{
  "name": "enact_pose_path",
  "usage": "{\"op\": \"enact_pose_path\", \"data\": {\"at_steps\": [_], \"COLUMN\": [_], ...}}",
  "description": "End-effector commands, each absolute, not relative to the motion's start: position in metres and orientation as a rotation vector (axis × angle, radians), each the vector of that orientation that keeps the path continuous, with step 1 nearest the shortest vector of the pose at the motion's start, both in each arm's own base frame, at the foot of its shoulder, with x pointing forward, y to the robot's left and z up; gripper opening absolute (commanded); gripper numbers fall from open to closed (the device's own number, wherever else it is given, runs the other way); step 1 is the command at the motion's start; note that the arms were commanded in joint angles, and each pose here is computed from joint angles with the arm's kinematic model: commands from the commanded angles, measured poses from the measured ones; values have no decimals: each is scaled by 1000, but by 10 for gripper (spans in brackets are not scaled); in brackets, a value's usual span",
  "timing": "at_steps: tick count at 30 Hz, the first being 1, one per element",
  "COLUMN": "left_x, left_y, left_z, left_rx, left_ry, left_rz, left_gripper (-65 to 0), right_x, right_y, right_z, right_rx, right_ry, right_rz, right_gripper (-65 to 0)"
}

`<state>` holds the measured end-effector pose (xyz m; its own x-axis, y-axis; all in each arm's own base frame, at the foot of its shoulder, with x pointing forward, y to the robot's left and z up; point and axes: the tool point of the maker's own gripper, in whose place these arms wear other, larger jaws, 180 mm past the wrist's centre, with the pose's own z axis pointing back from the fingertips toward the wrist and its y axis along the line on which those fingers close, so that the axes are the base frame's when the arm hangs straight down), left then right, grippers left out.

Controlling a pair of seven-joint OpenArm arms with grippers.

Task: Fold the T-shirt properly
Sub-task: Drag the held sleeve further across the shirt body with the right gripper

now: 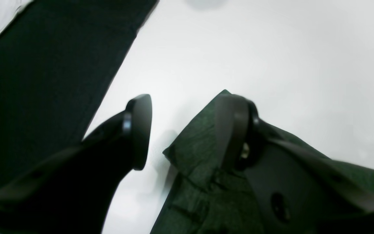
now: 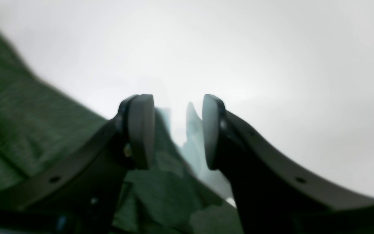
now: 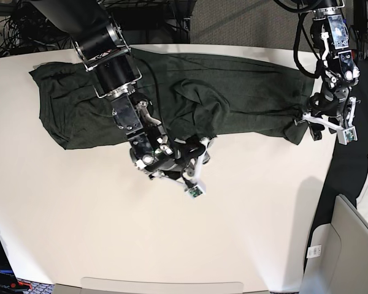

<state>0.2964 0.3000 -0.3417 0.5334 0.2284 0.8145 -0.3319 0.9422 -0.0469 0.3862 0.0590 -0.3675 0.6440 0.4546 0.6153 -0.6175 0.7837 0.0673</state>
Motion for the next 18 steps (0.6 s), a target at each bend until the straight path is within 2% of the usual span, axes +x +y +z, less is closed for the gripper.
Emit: {"op": "enact_pose_path", "data": {"at_steps": [1, 18], "left_x": [304, 304], "left_y": [306, 306], "left_z": [-324, -324], "left_rx": [138, 138], "left_ry": [-1011, -1011], "left_rz": [321, 321], "left_gripper": [-347, -347], "right_x": [395, 377], "right_y": [62, 53], "right_z": [-357, -396], "right_rx": [279, 243], "right_ry": [-649, -533], "right_rz": [633, 660], "right_gripper": [-401, -401]}}
